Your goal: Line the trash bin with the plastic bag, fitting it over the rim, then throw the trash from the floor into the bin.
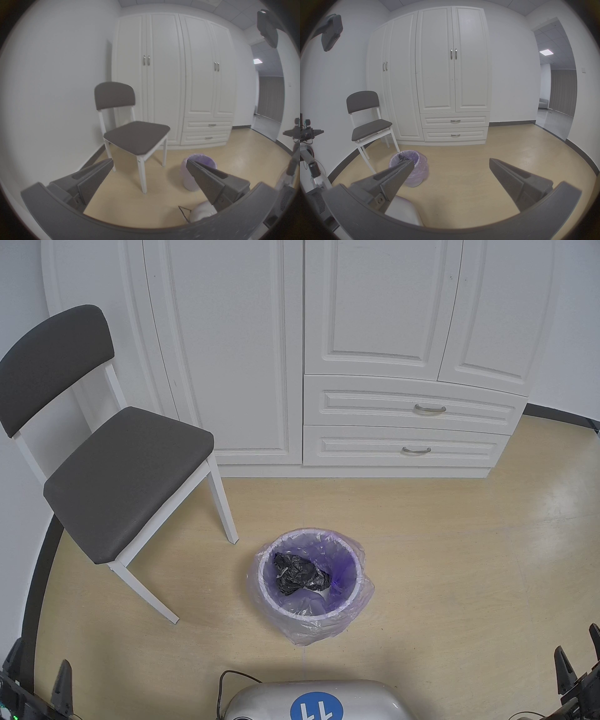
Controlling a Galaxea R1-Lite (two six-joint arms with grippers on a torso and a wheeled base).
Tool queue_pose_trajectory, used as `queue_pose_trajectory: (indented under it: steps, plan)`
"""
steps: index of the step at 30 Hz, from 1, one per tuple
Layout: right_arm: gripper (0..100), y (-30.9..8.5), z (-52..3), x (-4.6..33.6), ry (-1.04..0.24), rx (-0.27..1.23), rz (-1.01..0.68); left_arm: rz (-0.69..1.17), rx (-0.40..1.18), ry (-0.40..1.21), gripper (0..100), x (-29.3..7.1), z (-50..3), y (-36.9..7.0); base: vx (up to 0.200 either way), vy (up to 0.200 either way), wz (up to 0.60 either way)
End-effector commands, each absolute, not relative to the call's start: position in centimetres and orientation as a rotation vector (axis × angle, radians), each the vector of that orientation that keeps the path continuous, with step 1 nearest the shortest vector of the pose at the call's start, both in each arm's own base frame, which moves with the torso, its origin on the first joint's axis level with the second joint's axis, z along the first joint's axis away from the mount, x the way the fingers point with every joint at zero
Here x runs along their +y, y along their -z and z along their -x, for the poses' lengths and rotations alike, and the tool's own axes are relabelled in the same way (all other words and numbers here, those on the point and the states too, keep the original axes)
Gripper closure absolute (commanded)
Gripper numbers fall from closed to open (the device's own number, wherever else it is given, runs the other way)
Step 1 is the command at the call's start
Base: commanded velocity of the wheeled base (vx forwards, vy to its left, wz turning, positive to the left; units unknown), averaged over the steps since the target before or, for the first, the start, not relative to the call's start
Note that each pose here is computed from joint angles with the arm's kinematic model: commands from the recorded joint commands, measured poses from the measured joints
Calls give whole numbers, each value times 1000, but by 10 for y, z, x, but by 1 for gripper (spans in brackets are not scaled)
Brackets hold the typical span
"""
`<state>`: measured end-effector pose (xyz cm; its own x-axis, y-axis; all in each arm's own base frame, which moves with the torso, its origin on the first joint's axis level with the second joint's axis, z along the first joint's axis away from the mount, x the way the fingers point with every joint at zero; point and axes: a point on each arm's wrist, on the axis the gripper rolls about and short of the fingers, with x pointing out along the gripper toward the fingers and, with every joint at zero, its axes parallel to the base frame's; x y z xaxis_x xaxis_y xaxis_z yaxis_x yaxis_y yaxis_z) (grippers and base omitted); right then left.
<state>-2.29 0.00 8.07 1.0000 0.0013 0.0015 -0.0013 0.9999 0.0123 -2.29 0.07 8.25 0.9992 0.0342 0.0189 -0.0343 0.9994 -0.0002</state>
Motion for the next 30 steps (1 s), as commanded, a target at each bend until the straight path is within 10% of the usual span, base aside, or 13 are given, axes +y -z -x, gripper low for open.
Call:
queue_pose_trajectory:
  steps: [1,30]
  plan:
    - [0,-76,23,0,-6,2,-5,-2,8,-8,0,0,23,-75,0,0,0]
    - [0,-76,23,0,-8,-3,-20,6,0,-15,0,0,23,-75,0,0,0]
